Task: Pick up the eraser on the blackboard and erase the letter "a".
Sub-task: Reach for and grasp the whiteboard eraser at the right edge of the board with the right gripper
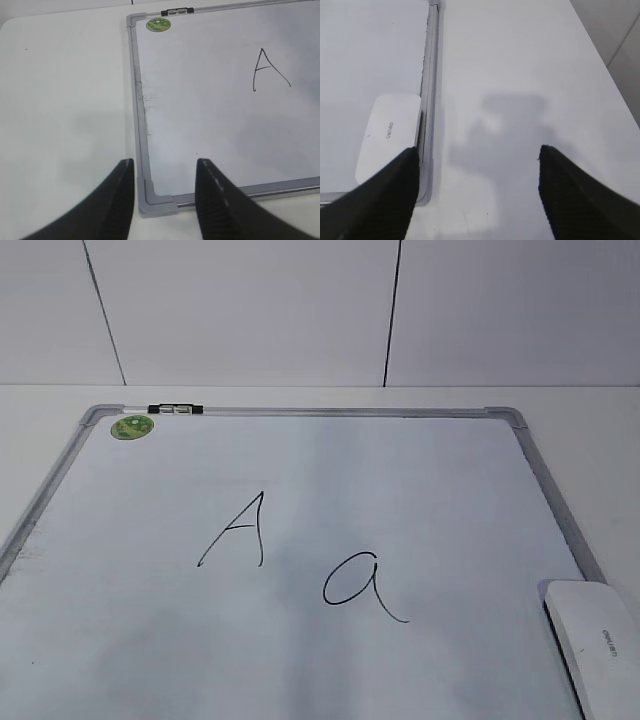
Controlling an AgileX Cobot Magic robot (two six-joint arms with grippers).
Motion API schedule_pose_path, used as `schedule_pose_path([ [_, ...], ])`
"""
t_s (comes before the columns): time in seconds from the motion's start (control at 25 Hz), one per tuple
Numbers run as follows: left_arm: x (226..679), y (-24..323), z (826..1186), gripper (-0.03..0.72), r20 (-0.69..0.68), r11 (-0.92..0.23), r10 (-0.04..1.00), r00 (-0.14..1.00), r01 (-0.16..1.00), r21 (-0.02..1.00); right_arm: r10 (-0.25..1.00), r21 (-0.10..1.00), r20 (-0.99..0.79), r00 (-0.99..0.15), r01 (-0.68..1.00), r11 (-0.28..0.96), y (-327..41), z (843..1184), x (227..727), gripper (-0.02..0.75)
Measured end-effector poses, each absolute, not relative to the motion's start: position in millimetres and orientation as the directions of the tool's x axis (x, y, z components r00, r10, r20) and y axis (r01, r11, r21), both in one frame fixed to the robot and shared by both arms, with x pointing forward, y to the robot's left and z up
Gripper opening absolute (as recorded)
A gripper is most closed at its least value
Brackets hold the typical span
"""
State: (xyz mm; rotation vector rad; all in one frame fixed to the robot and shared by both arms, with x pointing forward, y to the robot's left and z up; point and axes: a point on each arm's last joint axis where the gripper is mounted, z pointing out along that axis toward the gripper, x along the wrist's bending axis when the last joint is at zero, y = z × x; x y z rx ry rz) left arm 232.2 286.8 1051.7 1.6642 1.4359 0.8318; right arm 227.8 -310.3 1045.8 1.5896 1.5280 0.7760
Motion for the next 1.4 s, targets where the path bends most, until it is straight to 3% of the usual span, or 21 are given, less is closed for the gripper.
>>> schedule_pose_path([
  [1.4, 232.2, 286.8, 1051.7, 0.307, -0.008, -0.067, 0.988, 0.151, 0.485, 0.872, 0.991, 0.857, -0.095, 0.094, 0.514, 0.034, -311.0, 1045.8, 227.7, 0.592],
])
